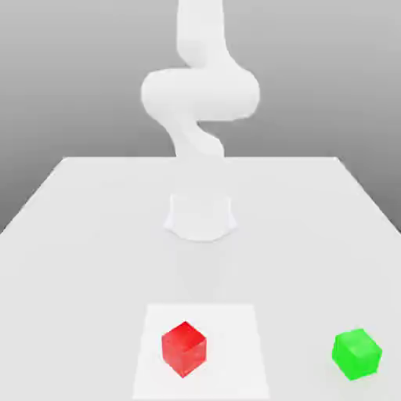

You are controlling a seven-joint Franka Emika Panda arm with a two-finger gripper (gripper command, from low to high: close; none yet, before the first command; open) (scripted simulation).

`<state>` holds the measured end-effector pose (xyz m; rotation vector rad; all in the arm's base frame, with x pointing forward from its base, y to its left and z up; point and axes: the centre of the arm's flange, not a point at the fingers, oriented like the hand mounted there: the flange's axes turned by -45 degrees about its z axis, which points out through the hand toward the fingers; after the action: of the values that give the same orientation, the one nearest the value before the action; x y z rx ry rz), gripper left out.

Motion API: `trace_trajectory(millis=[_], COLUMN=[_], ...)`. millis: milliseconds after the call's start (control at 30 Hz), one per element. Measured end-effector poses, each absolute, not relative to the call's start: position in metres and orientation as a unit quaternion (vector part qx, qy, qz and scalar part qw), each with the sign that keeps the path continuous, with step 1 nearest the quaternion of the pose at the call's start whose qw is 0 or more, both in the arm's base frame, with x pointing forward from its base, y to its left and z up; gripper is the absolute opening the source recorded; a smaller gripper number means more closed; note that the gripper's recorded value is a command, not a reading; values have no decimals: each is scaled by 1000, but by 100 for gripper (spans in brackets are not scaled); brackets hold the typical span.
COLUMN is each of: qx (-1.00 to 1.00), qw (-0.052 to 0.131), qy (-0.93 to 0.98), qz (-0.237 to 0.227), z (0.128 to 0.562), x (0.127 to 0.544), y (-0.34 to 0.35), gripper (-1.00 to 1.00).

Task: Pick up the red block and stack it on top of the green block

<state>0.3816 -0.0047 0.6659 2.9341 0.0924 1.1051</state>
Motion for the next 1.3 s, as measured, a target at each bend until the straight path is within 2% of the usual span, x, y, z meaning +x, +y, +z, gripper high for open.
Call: trace_trajectory(millis=[167, 367, 533, 700, 800, 900, 933, 1133, 1300], qx=[956, 964, 958, 940, 934, 933, 933, 933, 933], qw=[10, 12, 10, 3, 1, 1, 0, 0, 0], qy=[106, 195, 268, 339, 358, 361, 361, 360, 361], qz=[274, 181, 103, 24, 3, 0, 0, -1, -1], z=[565, 439, 334, 237, 195, 159, 150, 145, 186], x=[436, 467, 466, 441, 433, 432, 431, 431, 432], y=[-10, -14, -17, -23, -25, -26, -26, -26, -26], gripper=[0, 0, 0, 0, 0, 0, -100, -100, -100])
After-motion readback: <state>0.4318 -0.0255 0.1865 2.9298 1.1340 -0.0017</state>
